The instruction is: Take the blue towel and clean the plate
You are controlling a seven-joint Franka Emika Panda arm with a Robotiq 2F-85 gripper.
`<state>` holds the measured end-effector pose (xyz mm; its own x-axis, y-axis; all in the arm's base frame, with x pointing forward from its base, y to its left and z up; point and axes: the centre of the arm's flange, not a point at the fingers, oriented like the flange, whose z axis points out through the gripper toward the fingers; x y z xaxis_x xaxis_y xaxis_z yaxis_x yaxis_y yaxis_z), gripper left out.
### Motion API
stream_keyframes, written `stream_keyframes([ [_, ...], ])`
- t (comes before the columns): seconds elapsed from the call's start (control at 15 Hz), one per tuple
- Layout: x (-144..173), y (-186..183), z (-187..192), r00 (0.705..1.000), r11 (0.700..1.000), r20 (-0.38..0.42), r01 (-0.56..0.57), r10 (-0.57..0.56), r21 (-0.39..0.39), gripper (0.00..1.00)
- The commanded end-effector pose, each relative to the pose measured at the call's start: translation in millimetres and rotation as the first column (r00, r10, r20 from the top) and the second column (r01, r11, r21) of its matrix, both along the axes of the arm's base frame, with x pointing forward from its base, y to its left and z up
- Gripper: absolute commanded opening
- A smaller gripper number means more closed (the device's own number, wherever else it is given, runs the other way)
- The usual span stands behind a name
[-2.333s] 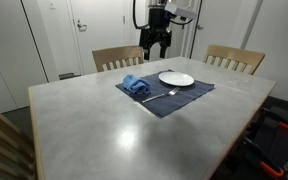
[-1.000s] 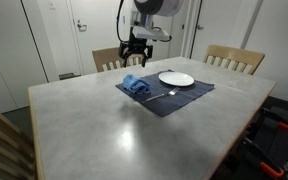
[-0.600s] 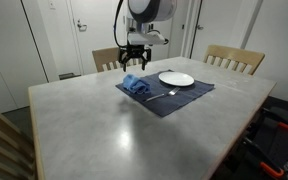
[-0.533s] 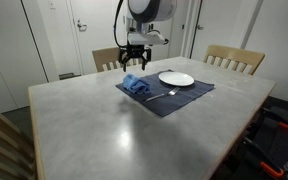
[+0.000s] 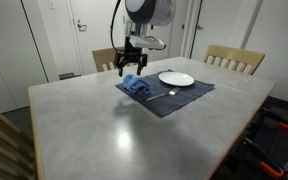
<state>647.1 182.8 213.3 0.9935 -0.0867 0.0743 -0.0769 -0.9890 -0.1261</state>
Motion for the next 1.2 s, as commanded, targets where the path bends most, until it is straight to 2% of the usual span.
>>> stream_keyframes([
  [0.0, -1, -9, -12, 1.000, 0.999, -0.022, -0.020, 0.019, -0.050, 1.00],
  [0.73, -5, -17, -29, 0.997, 0.995, -0.050, -0.055, 0.051, -0.079, 1.00],
  [0.8, -6, -17, -30, 0.997, 0.995, -0.051, -0.055, 0.051, -0.080, 0.97],
  [0.87, -6, -18, -30, 0.997, 0.995, -0.050, -0.054, 0.050, -0.081, 0.81],
  [0.93, -6, -18, -30, 0.997, 0.995, -0.051, -0.054, 0.050, -0.082, 0.72],
  [1.0, -6, -18, -30, 0.997, 0.995, -0.052, -0.054, 0.049, -0.084, 0.69],
  [1.13, -5, -17, -29, 0.997, 0.995, -0.053, -0.054, 0.050, -0.086, 0.55],
])
